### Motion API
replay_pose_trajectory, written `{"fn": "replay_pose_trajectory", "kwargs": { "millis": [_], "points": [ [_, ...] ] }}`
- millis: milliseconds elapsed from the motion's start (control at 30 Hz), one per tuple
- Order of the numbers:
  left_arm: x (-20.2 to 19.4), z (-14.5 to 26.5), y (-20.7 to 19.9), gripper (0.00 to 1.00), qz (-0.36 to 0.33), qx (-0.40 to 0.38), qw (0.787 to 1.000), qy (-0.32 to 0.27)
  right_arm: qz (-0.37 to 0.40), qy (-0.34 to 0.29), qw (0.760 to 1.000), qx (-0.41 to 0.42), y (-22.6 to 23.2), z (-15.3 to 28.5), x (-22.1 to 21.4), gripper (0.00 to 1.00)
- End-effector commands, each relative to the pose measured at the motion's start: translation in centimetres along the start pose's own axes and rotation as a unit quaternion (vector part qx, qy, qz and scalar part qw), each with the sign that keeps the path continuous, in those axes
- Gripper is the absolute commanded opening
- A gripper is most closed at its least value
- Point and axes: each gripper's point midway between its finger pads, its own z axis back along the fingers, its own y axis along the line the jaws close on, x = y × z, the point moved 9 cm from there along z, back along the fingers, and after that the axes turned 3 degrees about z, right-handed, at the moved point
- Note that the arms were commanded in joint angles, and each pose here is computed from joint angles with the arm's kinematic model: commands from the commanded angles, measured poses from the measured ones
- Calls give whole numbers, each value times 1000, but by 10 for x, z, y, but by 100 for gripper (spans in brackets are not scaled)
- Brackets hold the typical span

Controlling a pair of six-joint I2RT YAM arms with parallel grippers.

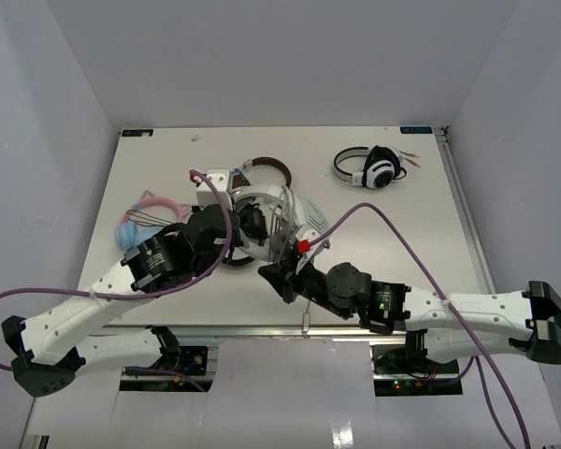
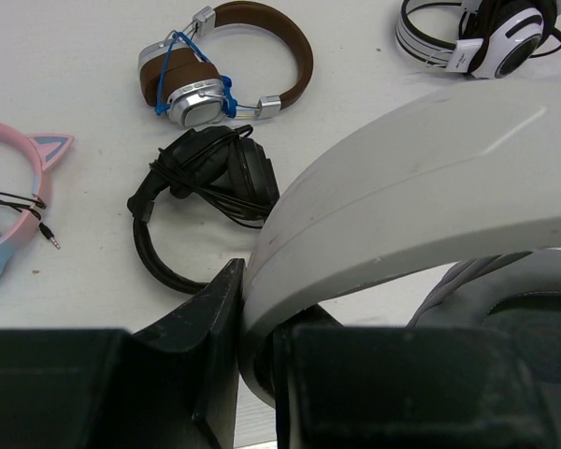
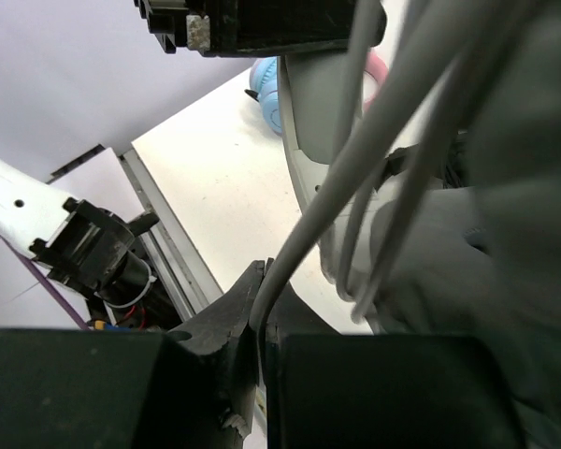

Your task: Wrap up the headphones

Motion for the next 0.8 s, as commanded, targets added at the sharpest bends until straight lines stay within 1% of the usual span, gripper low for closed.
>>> {"fn": "replay_pose_trajectory", "kwargs": {
  "millis": [0,200,367,433,633,767],
  "points": [
    [31,12,-11,0,100,-54,991,-68,10,-21,999,-44,6,-7,13,8],
    [31,17,-5,0,100,-60,990,-78,7,-31,996,-79,4,-2,11,8],
    [40,28,-2,0,123,-72,986,-85,16,-30,993,-116,-6,3,3,8],
    [43,31,-2,0,132,-78,985,-85,20,-29,993,-115,-8,4,-2,8],
    [44,36,-9,0,157,-112,979,-72,49,-45,994,-88,-5,-2,-7,16],
    [47,41,-9,0,166,-128,975,-71,67,-62,993,-67,-5,-2,-14,18]
  ]
}}
